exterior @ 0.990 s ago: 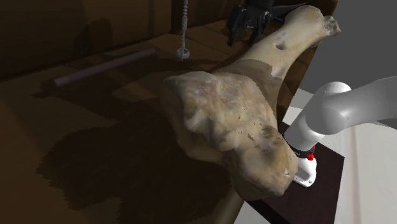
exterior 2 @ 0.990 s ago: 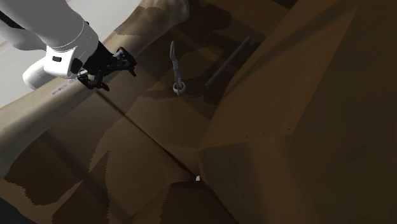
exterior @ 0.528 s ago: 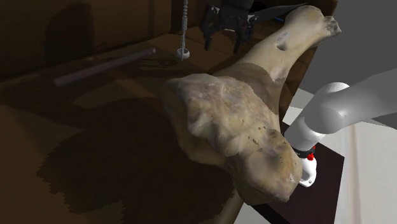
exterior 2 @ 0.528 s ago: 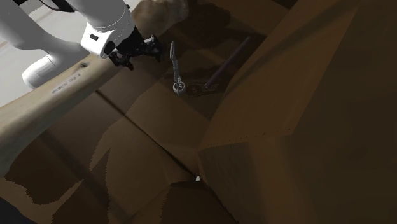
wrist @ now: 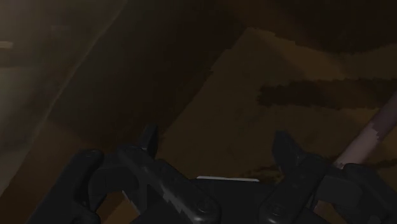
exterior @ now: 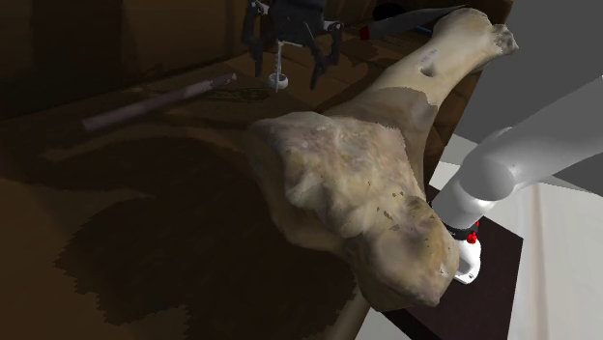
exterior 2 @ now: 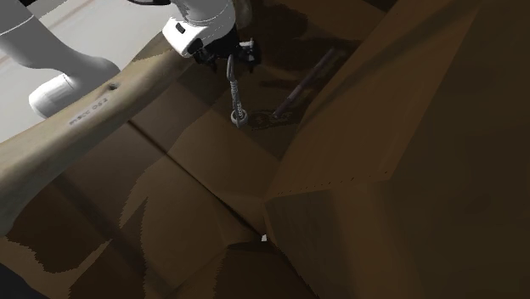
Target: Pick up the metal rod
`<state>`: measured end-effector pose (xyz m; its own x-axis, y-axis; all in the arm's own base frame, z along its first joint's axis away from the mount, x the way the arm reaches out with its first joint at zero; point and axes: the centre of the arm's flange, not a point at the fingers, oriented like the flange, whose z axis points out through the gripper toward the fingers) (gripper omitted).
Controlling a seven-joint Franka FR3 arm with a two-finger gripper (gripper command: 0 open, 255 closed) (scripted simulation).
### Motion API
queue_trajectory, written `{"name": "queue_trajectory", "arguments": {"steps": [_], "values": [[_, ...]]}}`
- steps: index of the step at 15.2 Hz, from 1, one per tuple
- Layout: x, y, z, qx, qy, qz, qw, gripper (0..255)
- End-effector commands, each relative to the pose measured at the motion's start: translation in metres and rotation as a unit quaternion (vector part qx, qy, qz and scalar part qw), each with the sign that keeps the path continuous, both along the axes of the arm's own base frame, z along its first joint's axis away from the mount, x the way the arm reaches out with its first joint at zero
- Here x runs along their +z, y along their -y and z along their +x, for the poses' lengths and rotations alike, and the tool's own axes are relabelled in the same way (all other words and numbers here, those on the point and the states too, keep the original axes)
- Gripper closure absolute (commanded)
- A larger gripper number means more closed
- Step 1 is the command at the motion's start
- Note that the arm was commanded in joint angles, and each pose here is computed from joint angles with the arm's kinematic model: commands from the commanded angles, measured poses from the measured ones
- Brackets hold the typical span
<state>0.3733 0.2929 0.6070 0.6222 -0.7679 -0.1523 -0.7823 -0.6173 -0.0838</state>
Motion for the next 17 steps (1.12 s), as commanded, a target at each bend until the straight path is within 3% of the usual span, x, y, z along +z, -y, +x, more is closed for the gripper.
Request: {"name": "queue_trajectory", "arguments": {"steps": [1, 4, 7, 10, 14, 17], "values": [[0.001, -0.018, 0.016, -0.044, -0.013, 0.006, 0.9989, 0], [0.002, -0.045, 0.042, -0.103, -0.030, 0.014, 0.9942, 0], [0.002, -0.069, 0.072, -0.161, -0.047, 0.022, 0.9855, 0], [0.001, -0.089, 0.105, -0.219, -0.065, 0.030, 0.9731, 0], [-0.001, -0.109, 0.148, -0.289, -0.085, 0.040, 0.9527, 0], [-0.017, -0.109, 0.148, -0.289, -0.085, 0.040, 0.9527, 0]]}}
